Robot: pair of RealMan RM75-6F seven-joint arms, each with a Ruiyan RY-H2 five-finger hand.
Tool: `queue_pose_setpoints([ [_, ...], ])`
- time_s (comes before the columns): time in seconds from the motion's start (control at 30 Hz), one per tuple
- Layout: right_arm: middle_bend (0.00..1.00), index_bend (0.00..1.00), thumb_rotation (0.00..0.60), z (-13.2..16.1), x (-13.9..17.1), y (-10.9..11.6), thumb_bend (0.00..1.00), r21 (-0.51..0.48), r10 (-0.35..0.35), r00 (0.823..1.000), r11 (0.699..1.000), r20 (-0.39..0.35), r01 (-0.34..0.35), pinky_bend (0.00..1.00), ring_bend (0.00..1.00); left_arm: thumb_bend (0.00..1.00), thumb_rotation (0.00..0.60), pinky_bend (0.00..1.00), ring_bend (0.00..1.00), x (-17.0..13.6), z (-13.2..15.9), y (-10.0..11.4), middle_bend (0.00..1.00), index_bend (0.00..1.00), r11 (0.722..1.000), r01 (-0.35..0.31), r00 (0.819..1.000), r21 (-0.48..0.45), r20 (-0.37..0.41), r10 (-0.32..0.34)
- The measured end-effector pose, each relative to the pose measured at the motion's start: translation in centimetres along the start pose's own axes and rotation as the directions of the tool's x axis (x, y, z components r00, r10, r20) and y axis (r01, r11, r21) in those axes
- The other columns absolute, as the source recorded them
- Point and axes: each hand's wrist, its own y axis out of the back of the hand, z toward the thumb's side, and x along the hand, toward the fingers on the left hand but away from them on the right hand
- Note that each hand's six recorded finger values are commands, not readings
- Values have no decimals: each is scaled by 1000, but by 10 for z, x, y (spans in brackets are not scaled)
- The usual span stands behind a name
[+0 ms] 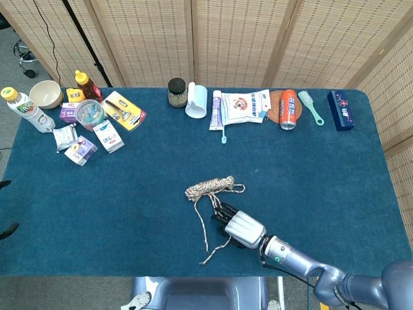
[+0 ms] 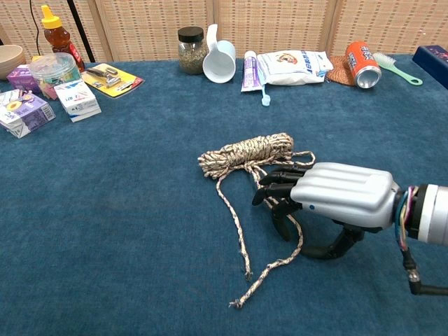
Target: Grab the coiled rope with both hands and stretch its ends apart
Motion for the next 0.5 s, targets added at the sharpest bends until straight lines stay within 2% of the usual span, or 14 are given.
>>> queue_pose_setpoints([
  [0.5, 174, 496, 600, -1, -2, -3, 456, 3, 3, 1000, 1000, 2, -3, 0, 0, 133, 600, 0, 63, 0, -1, 1, 64, 184, 1000, -3, 1000, 2, -2, 3],
])
